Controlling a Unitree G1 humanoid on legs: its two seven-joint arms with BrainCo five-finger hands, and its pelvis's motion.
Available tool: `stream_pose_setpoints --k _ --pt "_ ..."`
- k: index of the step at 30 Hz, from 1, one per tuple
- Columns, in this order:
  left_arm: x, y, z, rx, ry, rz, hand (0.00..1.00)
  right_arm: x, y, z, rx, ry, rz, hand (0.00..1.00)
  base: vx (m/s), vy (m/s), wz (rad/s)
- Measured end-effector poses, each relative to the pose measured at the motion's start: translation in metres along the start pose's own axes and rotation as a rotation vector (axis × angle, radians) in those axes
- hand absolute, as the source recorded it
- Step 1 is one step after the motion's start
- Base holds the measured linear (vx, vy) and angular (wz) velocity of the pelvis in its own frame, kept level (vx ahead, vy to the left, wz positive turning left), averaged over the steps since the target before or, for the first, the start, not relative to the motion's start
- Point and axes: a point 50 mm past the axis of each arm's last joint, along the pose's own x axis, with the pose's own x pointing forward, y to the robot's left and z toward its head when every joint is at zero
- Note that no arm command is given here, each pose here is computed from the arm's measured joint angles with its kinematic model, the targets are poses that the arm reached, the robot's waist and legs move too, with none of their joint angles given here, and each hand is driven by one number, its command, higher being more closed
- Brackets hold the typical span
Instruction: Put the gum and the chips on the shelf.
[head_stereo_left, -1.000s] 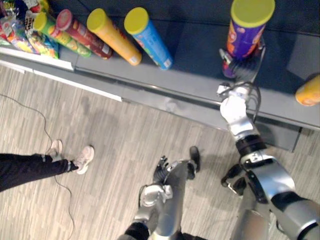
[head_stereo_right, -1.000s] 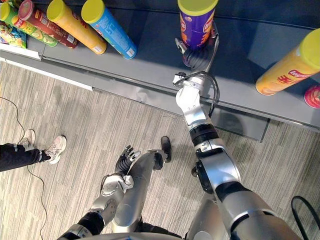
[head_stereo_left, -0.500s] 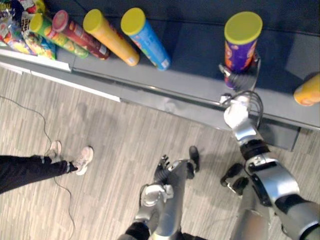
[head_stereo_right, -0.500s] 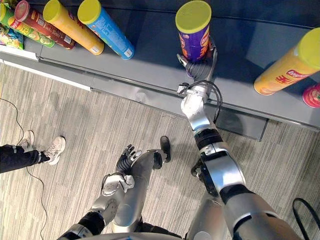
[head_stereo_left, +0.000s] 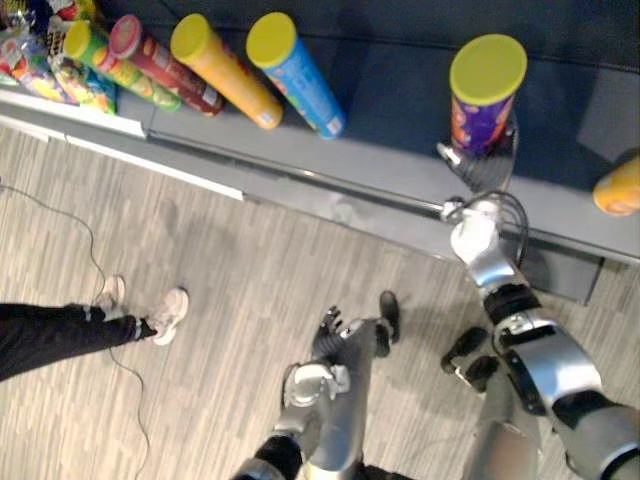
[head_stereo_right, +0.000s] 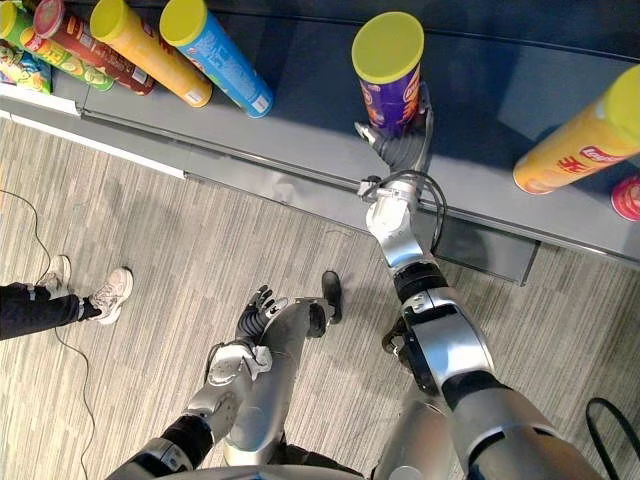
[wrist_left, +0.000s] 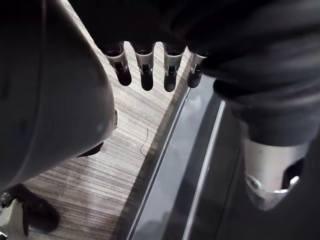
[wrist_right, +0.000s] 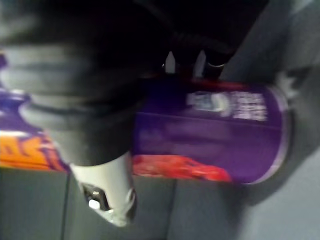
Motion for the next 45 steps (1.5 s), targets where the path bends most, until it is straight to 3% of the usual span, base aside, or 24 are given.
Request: stream_pose_setpoints --k 15,21,27,34,41,45 --pt "-0.001 0.005 -0.002 -0.017 0.001 0.025 0.00 -0.013 -0.001 -0.016 -0.023 0.059 0.043 0.00 0.00 -0.011 -0.05" --pt "-0.007 0.025 -0.017 -0.045 0.058 0.102 0.00 -0.043 -0.005 -0.046 -0.073 0.159 0.130 0.00 0.01 -0.018 -0.17" --pt "-0.019 0.057 -0.042 -0.026 0.193 0.090 0.00 -0.077 -0.016 -0.077 -0.102 0.270 0.247 0.00 0.05 0.000 -0.22" --pt "-0.044 0.097 -0.061 -0.048 0.279 0.196 0.00 -0.142 -0.033 -0.105 -0.107 0.430 0.375 0.00 0.11 -0.001 -0.06" --pt "-0.085 0.125 -0.092 -0.075 0.400 0.305 0.00 -0.270 -0.079 -0.124 -0.101 0.765 0.579 0.00 0.15 0.050 -0.26" --pt "-0.092 0.127 -0.102 -0.073 0.461 0.316 0.00 -0.314 -0.096 -0.126 -0.087 0.940 0.645 0.00 0.09 0.052 -0.12"
